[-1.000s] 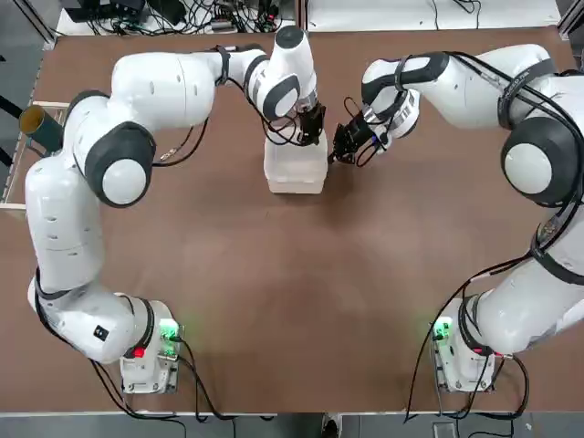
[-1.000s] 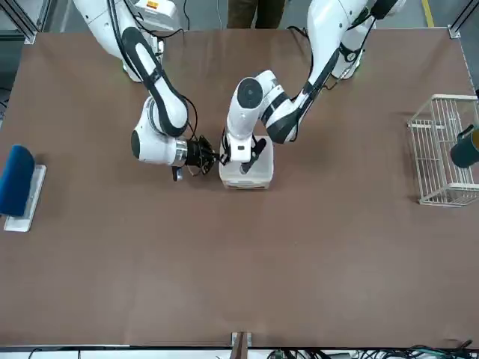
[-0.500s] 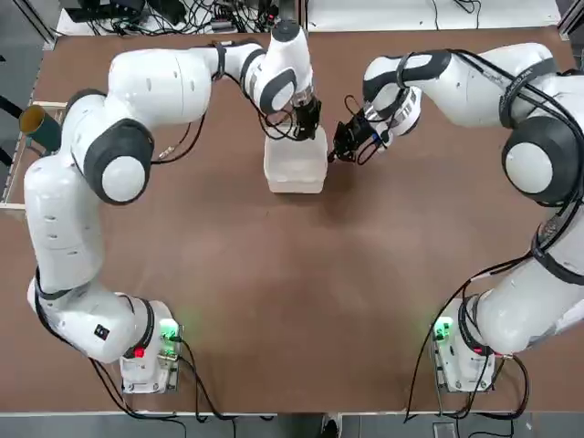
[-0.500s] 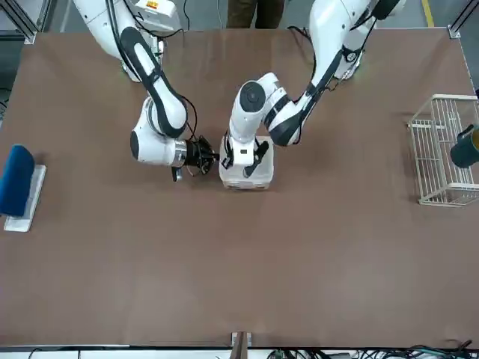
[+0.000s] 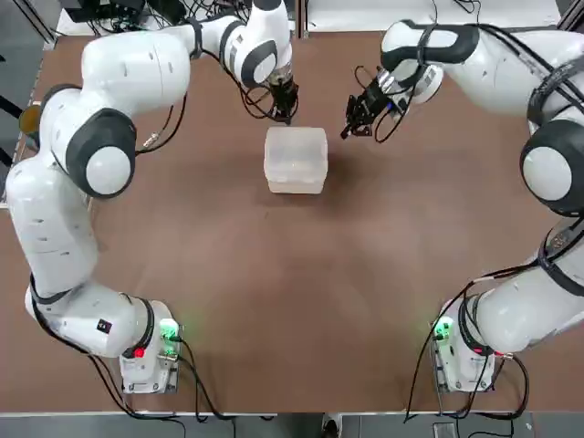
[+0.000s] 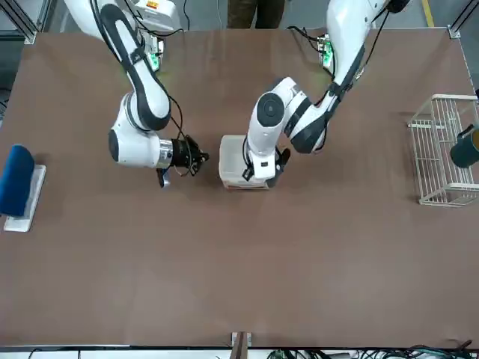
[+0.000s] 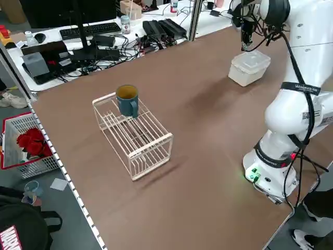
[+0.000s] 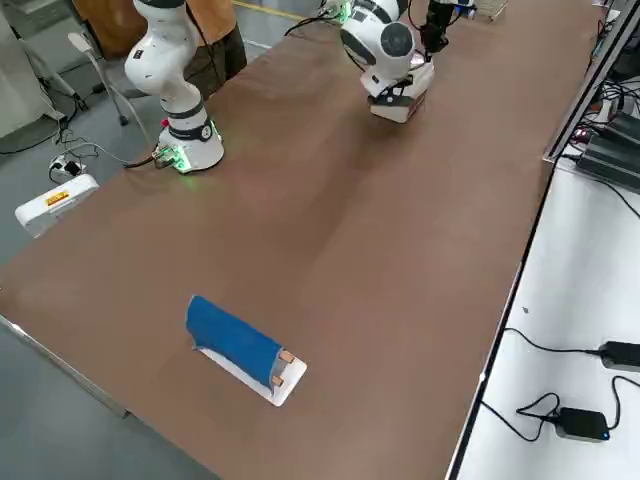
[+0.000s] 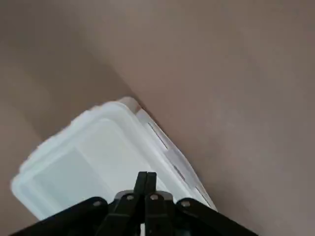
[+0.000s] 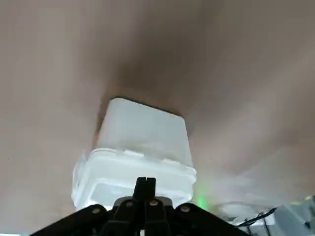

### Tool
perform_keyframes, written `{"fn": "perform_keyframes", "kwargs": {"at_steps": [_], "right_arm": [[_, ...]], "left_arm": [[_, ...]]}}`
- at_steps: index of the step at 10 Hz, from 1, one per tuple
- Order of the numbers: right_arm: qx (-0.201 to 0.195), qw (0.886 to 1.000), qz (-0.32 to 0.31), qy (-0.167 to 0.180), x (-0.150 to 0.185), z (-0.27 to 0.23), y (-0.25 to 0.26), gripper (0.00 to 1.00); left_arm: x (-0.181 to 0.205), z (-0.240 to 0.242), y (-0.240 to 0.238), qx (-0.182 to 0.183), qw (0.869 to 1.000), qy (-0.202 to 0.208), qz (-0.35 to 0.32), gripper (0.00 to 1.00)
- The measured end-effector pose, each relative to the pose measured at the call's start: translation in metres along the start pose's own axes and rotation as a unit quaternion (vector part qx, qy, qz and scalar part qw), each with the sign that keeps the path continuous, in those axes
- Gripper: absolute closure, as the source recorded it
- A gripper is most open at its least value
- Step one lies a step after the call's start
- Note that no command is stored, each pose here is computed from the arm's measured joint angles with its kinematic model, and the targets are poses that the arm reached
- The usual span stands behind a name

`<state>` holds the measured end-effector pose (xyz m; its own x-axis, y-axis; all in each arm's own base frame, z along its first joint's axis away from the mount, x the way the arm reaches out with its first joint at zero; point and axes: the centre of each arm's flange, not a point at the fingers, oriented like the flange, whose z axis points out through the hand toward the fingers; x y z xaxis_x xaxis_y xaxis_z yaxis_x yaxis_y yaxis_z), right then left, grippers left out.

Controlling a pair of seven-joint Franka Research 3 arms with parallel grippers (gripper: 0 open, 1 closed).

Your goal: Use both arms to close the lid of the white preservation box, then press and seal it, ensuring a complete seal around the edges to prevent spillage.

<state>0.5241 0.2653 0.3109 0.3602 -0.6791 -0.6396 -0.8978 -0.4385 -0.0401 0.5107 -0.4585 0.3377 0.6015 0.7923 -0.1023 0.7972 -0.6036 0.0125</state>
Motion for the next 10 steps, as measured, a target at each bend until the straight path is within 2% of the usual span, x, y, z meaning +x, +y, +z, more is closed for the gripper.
{"fn": "perform_keyframes", "kwargs": {"at_steps": [3,5,7,8,9,10], "right_arm": [[-0.042,0.990,-0.099,0.093,-0.036,-0.077,-0.043,0.96],[-0.057,0.982,-0.135,0.118,-0.053,-0.107,-0.077,0.96],[-0.055,0.978,-0.153,0.131,-0.043,-0.100,-0.112,0.96],[-0.062,0.972,-0.171,0.150,-0.037,-0.092,-0.125,0.96],[-0.074,0.961,-0.210,0.166,-0.037,-0.085,-0.134,0.97],[-0.088,0.943,-0.274,0.168,-0.041,-0.078,-0.139,0.98]], "left_arm": [[0.013,0.010,-0.022,0.027,1.000,0.011,0.000,0.99],[0.014,0.016,-0.031,0.036,0.999,0.014,0.000,0.99],[0.014,0.021,-0.034,0.039,0.999,0.014,0.001,0.99],[0.014,0.021,-0.035,0.039,0.999,0.015,0.001,0.99],[0.014,0.021,-0.035,0.037,0.999,0.015,0.001,0.99],[0.013,0.022,-0.035,0.035,0.999,0.014,0.001,0.99]]}}
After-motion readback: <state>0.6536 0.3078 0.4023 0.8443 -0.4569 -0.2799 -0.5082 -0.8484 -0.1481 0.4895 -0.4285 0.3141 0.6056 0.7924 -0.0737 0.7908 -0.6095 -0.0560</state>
